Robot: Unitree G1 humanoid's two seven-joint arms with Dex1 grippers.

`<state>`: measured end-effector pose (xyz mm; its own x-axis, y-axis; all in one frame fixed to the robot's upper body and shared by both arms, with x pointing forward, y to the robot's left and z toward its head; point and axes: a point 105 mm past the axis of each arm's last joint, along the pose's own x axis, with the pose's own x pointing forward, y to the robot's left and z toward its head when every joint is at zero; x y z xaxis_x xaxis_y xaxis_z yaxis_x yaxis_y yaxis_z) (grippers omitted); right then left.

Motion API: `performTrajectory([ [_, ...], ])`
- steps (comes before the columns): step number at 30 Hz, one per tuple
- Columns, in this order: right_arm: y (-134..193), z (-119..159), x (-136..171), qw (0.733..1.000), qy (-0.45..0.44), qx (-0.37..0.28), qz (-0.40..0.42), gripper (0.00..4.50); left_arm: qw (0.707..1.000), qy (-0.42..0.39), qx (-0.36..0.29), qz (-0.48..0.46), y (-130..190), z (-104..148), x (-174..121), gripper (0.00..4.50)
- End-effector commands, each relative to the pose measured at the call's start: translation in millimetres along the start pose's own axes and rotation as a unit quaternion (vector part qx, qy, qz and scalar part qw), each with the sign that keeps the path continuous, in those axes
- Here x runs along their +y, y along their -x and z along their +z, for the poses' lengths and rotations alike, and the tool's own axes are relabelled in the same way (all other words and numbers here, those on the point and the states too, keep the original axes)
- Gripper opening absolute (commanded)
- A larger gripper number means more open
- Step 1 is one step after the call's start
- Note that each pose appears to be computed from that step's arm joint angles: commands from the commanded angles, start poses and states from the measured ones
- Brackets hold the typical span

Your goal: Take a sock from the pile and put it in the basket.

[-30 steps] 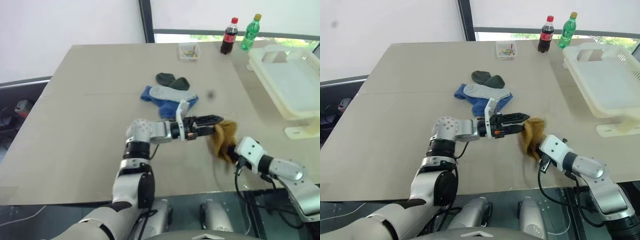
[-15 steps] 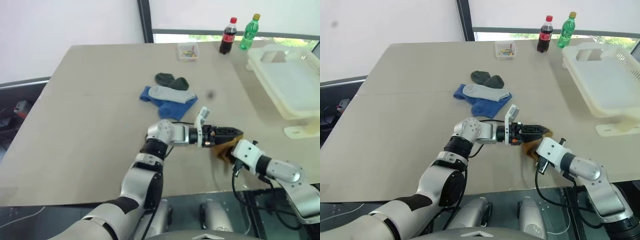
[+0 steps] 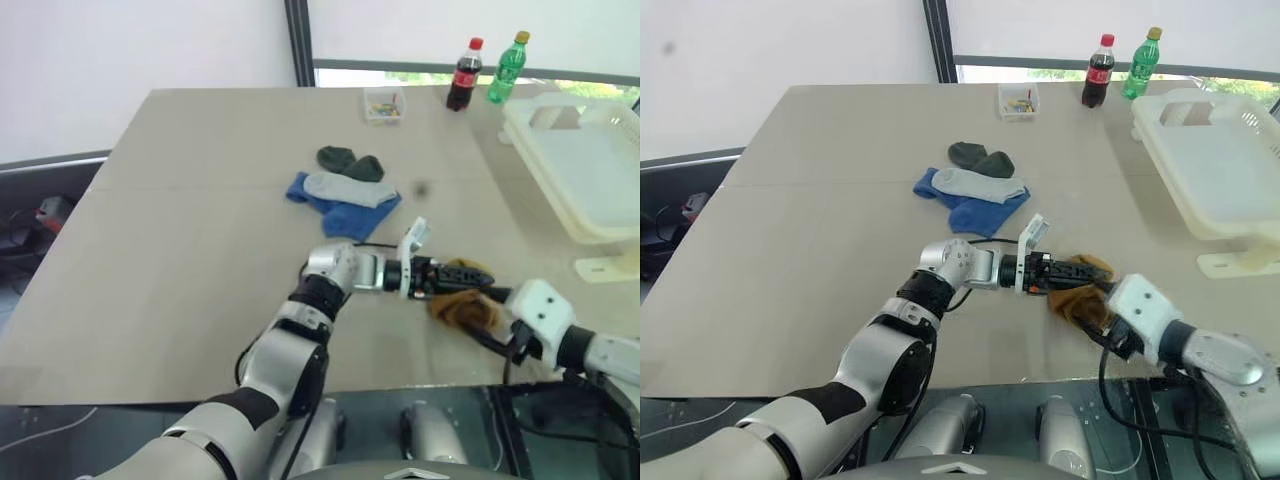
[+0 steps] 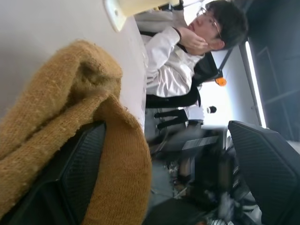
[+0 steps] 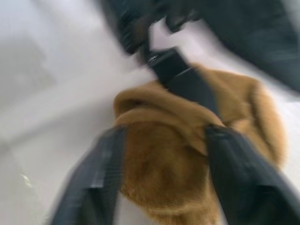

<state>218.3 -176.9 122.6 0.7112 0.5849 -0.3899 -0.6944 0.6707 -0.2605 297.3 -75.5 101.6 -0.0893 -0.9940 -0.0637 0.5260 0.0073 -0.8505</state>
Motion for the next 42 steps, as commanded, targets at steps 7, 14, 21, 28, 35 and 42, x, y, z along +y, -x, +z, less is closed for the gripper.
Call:
performTrajectory([
  [7,3,16,-18,0.978,-0.189,-0.023,-0.086,4.33,0.947,-0.314,-0.03,-0.056,57,14,-57,4.5],
  [14,-35,26,-53,0.967,-0.223,-0.004,-0.121,4.33,0.91,-0.413,-0.022,0.009,101,8,-57,4.5],
  [21,-41,-16,-27,0.973,-0.184,0.126,-0.064,4.33,0.905,-0.422,-0.044,0.043,109,-1,-54,4.5],
  [28,-33,-29,-6,0.969,-0.185,0.165,0.008,4.33,0.899,-0.429,-0.049,0.069,117,-6,-51,4.5],
  [35,-31,-51,20,0.961,-0.126,0.228,0.093,4.09,0.891,-0.445,-0.045,0.081,123,-5,-49,4.5],
  [42,-34,-92,40,0.938,-0.111,0.288,0.156,1.09,0.883,-0.462,-0.033,0.082,126,-7,-48,4.5],
])
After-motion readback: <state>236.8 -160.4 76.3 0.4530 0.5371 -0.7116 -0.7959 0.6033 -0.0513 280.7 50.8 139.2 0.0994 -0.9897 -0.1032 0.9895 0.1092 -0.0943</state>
